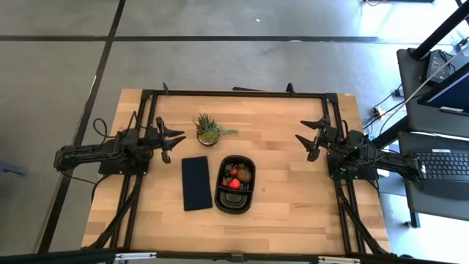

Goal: Pick and placing Produce into tupperware
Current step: Return to Home Position

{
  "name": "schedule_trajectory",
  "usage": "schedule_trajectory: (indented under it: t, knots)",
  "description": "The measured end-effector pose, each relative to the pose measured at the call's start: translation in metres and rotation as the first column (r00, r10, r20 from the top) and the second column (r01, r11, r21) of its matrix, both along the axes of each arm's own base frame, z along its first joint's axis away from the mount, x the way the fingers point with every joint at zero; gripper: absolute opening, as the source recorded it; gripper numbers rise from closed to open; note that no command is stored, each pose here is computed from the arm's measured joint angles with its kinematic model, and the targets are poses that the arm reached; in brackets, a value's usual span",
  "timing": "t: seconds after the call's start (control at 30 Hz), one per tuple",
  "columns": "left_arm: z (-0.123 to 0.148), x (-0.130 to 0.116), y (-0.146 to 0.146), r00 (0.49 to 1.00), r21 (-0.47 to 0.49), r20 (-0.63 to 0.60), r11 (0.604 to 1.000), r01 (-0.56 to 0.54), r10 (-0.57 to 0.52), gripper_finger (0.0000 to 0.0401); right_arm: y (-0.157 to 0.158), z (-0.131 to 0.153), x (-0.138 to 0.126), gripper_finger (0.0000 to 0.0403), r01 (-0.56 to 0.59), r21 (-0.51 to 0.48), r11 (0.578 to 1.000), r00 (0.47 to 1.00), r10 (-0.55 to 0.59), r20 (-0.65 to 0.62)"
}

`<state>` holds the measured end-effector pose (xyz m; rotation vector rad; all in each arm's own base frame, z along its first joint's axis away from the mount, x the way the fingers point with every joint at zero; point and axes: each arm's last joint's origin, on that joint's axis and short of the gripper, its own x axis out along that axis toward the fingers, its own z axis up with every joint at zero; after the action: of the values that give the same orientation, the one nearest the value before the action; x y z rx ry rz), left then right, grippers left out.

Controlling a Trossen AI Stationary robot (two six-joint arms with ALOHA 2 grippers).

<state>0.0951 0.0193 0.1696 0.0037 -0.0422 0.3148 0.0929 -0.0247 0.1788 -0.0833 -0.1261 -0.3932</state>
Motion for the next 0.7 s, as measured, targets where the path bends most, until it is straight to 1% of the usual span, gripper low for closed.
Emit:
schedule_trajectory:
  t: [0.7]
  knots:
    - [0.0, 0.0, 0.0, 1.0, 0.0, 0.0, 1.0, 0.0, 0.0, 0.0045, 0.0, 0.0002, 0.0, 0.0298, 0.0, 0.0, 1.0, 1.0, 0.0, 0.001]
